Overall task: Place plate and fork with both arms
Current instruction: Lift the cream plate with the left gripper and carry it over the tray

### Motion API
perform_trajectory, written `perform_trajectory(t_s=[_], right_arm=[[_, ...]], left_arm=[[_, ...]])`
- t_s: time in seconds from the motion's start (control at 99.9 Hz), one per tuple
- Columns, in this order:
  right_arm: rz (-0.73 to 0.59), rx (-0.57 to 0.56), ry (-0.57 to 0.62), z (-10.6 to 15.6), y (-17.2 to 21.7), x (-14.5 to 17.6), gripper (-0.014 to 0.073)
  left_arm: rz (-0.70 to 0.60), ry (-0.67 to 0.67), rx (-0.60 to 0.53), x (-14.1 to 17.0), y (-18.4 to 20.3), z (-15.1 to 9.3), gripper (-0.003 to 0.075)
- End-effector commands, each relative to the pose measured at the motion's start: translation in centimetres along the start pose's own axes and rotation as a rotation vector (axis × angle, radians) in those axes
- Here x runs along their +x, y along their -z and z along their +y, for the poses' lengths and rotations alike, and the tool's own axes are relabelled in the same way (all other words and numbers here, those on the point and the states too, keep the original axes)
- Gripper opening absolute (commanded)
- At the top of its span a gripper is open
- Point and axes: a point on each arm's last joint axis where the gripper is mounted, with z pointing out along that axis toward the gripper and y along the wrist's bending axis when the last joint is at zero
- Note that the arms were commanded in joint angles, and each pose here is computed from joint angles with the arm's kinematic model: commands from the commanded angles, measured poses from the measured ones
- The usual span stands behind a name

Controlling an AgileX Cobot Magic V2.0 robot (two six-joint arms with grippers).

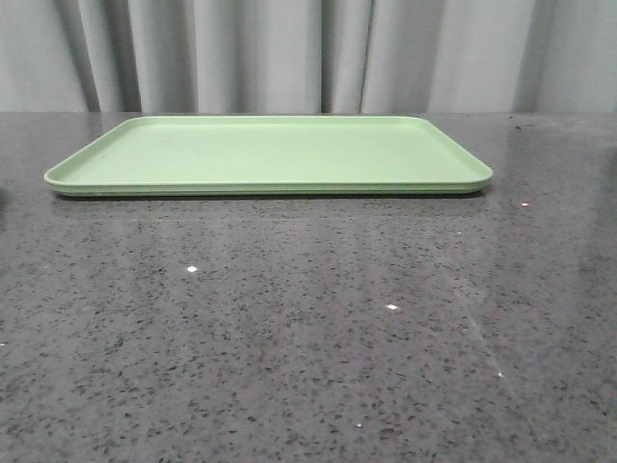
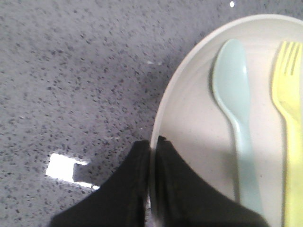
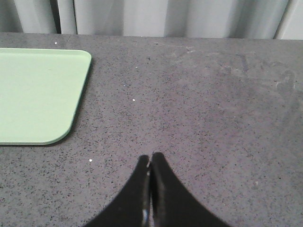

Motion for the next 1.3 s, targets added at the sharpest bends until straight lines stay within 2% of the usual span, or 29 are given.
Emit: perform_trajectory(t_s=[0.0,0.371,0.461,0.561,0.751,1.031,1.162,1.292], right_arm=[[-0.087,-0.009,0.005,0.1,0.2,-1.5,-0.0066],[-0.085,-0.008,0.005,0.1,0.2,-1.5,-0.0066],[-0.085,-0.008,0.005,0.1,0.2,-1.5,-0.0066],[-0.086,-0.009,0.005,0.1,0.2,-1.5,-0.0066],[-0.085,-0.008,0.005,0.1,0.2,-1.5,-0.0066],[-0.075,-0.007,0.005,0.1,0.2,-1.4,-0.0066],[-0.075,-0.007,0.005,0.1,0.2,-1.4,-0.0066],[-0.075,-0.007,0.005,0.1,0.2,-1.4,-0.0066]], left_arm=[[-0.117,0.005,0.055,-1.3,2.4,-0.5,-0.0020],[-0.281,0.017,0.320,-4.6,6.0,-3.4,-0.0020],[-0.288,-0.024,0.360,-5.6,6.2,-4.8,-0.0020],[-0.269,-0.090,0.424,-6.7,5.7,-7.6,-0.0021],[-0.221,-0.183,0.543,-8.6,3.6,-14.3,-0.0021],[-0.128,-0.296,0.651,-9.6,-0.1,-23.7,-0.0021],[-0.121,-0.342,0.656,-9.5,-0.8,-27.1,-0.0021],[-0.113,-0.357,0.664,-9.4,-1.6,-29.0,-0.0021]])
